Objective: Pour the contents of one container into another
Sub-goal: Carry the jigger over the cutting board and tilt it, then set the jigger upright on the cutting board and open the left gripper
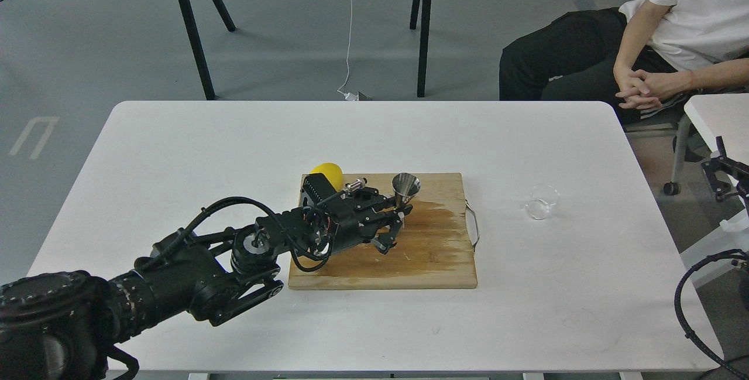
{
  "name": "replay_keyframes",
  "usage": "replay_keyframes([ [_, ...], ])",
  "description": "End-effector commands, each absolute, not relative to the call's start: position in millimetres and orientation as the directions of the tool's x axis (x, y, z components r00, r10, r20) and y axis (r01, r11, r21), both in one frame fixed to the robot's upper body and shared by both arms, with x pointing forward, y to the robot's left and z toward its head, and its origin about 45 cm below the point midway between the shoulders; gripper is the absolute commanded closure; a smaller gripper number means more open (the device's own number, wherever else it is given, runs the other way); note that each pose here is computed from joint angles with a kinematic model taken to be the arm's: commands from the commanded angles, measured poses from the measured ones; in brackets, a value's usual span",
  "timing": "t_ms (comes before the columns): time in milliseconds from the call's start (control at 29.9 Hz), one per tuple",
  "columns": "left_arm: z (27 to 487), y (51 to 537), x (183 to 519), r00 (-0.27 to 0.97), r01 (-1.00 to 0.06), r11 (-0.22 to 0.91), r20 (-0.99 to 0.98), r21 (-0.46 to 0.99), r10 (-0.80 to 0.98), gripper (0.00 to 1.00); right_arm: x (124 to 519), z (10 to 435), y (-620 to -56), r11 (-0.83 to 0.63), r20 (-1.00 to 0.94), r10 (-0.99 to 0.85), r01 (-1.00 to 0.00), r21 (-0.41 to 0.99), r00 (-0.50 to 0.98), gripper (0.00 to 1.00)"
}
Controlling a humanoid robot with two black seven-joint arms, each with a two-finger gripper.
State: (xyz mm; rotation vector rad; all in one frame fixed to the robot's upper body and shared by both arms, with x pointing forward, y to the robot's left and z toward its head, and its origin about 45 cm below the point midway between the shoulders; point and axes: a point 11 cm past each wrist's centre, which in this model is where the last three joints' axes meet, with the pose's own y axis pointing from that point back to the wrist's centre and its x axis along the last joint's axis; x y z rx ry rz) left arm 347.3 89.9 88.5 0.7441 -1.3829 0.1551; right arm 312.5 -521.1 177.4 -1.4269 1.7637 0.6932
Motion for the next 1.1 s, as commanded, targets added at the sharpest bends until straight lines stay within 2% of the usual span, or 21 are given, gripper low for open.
replay_keyframes([
  [0, 87, 90, 347, 0.221, -0.516, 0.764, 0.922, 0.388, -0.319, 0.87, 312, 177, -521, 0.232, -0.819, -0.565, -0.972, -0.045, -0.097, 0.0],
  [100, 88, 90, 348, 0.218, -0.518, 0.763, 0.922, 0.386, -0.319, 0.79, 313, 178, -521, 0.231, -0.819, -0.565, -0.972, -0.046, -0.095, 0.0],
  [602, 80, 94, 341, 0.239, -0.512, 0.76, 0.916, 0.4, -0.321, 0.78, 312, 177, -521, 0.232, -0.819, -0.565, -0.972, -0.043, -0.099, 0.0],
  [970, 73, 95, 335, 0.26, -0.511, 0.759, 0.914, 0.403, -0.31, 0.73, 312, 177, -521, 0.231, -0.818, -0.567, -0.972, -0.044, -0.097, 0.0],
  [1070, 73, 95, 335, 0.258, -0.509, 0.761, 0.914, 0.403, -0.312, 0.68, 312, 177, -521, 0.231, -0.818, -0.567, -0.972, -0.043, -0.099, 0.0],
])
